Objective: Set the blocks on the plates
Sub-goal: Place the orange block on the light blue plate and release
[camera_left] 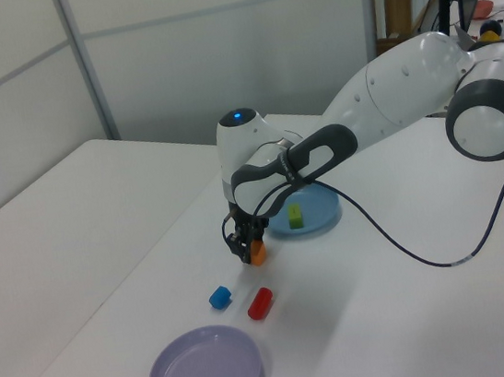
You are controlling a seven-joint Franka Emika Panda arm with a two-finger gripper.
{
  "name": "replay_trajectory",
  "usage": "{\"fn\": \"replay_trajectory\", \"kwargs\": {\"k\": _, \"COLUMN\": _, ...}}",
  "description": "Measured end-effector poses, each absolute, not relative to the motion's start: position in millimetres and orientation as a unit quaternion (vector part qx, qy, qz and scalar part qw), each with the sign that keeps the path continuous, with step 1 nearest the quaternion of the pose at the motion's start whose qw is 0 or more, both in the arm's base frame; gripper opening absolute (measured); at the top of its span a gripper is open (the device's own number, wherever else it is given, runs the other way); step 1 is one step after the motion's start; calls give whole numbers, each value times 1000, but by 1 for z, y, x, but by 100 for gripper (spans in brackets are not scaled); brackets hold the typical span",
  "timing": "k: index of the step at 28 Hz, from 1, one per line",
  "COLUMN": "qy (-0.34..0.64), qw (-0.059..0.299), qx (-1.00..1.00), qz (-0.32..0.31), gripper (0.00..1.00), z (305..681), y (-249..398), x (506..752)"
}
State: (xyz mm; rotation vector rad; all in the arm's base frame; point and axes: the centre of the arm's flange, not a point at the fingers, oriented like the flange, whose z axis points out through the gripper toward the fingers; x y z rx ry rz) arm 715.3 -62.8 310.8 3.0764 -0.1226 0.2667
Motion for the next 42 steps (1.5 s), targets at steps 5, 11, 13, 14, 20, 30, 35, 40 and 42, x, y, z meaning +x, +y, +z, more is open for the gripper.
{"fn": "replay_trajectory", "kwargs": {"k": 5, "qy": -52, "qw": 31, "qx": 993, "qz": 101, "gripper": 53, "z": 338, "y": -82, "x": 714}}
{"fn": "replay_trajectory", "kwargs": {"k": 11, "qy": -61, "qw": 23, "qx": 992, "qz": 109, "gripper": 53, "z": 384, "y": -133, "x": 700}}
{"fn": "replay_trajectory", "kwargs": {"k": 13, "qy": -63, "qw": 23, "qx": 991, "qz": 113, "gripper": 53, "z": 391, "y": -150, "x": 695}}
{"fn": "replay_trajectory", "kwargs": {"k": 14, "qy": -65, "qw": 26, "qx": 991, "qz": 113, "gripper": 53, "z": 392, "y": -159, "x": 693}}
{"fn": "replay_trajectory", "kwargs": {"k": 20, "qy": -78, "qw": 34, "qx": 990, "qz": 115, "gripper": 53, "z": 383, "y": -207, "x": 683}}
{"fn": "replay_trajectory", "kwargs": {"k": 30, "qy": -83, "qw": 39, "qx": 985, "qz": 146, "gripper": 53, "z": 343, "y": -220, "x": 694}}
{"fn": "replay_trajectory", "kwargs": {"k": 35, "qy": -83, "qw": 38, "qx": 985, "qz": 148, "gripper": 53, "z": 344, "y": -218, "x": 695}}
{"fn": "replay_trajectory", "kwargs": {"k": 40, "qy": -82, "qw": 37, "qx": 985, "qz": 146, "gripper": 59, "z": 340, "y": -216, "x": 696}}
{"fn": "replay_trajectory", "kwargs": {"k": 42, "qy": -80, "qw": 36, "qx": 986, "qz": 143, "gripper": 68, "z": 336, "y": -214, "x": 697}}
